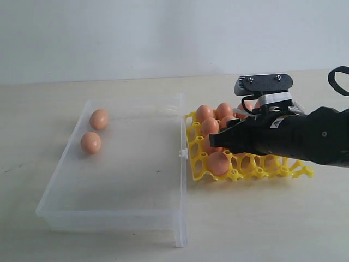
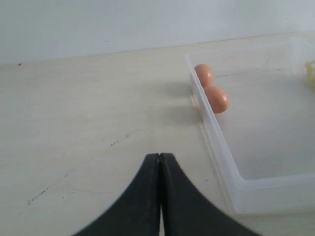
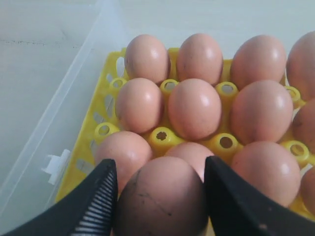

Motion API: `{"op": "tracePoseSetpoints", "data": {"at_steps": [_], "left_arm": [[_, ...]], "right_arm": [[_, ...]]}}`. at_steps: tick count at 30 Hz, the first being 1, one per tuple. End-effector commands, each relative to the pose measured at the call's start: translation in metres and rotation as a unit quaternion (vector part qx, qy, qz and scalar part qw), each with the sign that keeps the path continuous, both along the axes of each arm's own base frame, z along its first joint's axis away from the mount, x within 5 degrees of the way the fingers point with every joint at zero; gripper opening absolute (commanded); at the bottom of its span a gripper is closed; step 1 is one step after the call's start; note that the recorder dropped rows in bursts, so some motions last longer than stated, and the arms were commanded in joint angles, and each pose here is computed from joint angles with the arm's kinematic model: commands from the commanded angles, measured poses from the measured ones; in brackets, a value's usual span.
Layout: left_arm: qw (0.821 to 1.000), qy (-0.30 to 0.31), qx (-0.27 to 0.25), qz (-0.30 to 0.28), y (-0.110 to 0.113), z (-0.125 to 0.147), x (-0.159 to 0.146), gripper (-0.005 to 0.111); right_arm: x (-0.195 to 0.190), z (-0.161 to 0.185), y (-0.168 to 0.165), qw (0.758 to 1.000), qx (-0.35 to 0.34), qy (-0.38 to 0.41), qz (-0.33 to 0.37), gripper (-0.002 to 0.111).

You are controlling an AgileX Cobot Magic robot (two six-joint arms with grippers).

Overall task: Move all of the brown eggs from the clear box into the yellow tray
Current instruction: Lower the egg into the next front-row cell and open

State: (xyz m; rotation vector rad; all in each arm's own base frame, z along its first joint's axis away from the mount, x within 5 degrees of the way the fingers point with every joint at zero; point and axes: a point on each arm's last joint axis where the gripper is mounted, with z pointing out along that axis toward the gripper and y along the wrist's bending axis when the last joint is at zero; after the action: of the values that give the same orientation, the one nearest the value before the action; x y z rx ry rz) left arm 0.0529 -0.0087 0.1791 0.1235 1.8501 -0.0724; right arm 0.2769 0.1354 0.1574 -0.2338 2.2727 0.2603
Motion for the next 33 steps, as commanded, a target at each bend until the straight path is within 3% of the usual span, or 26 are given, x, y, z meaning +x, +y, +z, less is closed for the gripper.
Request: {"op": "tracePoseSetpoints", "data": {"at_steps": [1, 28, 33], "left_arm": [[1.0, -0.009, -0.002, 0.002, 0.0, 0.002, 0.0, 0.0], [1.0, -0.009, -0.002, 0.002, 0.0, 0.002, 0.0, 0.0], [1.0, -0.009, -0.002, 0.002, 0.0, 0.002, 0.0, 0.0]], "right_arm": [[0.001, 0.0, -0.002, 1.0, -0.019, -0.017, 0.012, 0.0], [-0.004, -0.018, -0.013, 0.999, -0.041, -0.014, -0.001, 0.0], [-0.003, -0.017, -0.012, 0.999, -0.035, -0.022, -0.001, 0.005]]}}
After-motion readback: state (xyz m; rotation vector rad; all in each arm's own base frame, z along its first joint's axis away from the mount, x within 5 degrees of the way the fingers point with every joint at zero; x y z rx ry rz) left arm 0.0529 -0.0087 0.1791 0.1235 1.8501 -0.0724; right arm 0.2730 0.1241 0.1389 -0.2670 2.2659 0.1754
